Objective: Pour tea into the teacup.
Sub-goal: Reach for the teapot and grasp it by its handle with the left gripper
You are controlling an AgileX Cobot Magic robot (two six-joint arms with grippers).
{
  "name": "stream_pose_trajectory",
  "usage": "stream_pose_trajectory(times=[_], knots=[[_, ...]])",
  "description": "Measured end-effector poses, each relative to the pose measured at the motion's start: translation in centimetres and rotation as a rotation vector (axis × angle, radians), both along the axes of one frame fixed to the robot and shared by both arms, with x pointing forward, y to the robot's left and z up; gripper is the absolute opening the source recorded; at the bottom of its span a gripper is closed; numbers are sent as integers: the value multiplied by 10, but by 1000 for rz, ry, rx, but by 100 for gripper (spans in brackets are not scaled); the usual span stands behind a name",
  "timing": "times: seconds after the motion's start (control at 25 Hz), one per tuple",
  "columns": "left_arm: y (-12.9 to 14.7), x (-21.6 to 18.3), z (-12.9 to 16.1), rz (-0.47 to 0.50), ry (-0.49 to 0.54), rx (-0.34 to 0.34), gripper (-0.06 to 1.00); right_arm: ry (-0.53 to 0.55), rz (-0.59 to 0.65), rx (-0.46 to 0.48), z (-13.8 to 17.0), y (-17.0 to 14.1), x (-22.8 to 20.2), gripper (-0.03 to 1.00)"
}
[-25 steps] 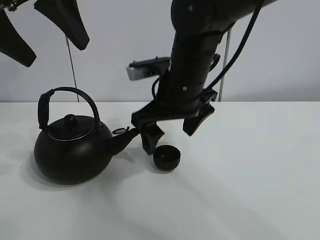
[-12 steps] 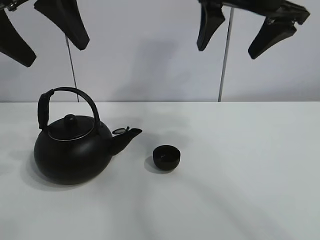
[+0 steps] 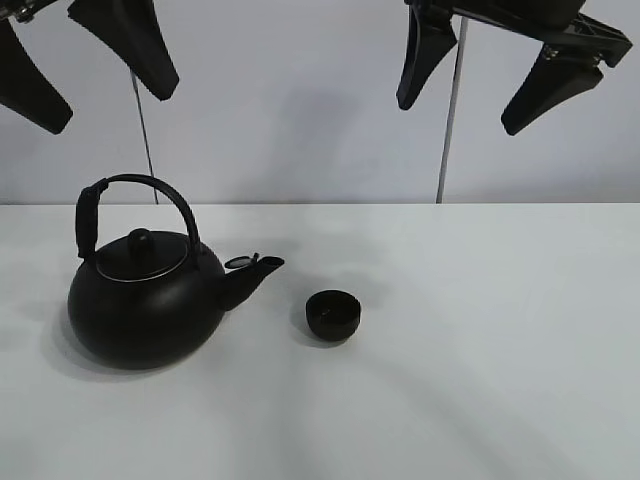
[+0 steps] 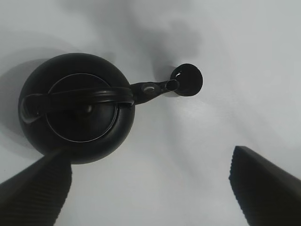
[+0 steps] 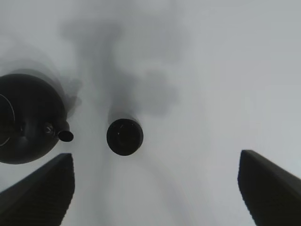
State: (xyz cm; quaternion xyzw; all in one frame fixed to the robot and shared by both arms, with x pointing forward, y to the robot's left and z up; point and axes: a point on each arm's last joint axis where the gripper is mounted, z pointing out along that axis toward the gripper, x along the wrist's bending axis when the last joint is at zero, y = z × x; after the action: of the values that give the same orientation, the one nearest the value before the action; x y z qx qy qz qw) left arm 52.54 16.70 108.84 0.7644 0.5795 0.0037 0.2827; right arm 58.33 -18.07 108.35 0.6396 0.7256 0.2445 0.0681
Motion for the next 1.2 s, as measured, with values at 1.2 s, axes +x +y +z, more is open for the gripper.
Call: stream_pose_trajectory(times=[1.2], knots=[[0,1,1,-21,-25,10,65,-12,-5,4,-3,0,1,65]])
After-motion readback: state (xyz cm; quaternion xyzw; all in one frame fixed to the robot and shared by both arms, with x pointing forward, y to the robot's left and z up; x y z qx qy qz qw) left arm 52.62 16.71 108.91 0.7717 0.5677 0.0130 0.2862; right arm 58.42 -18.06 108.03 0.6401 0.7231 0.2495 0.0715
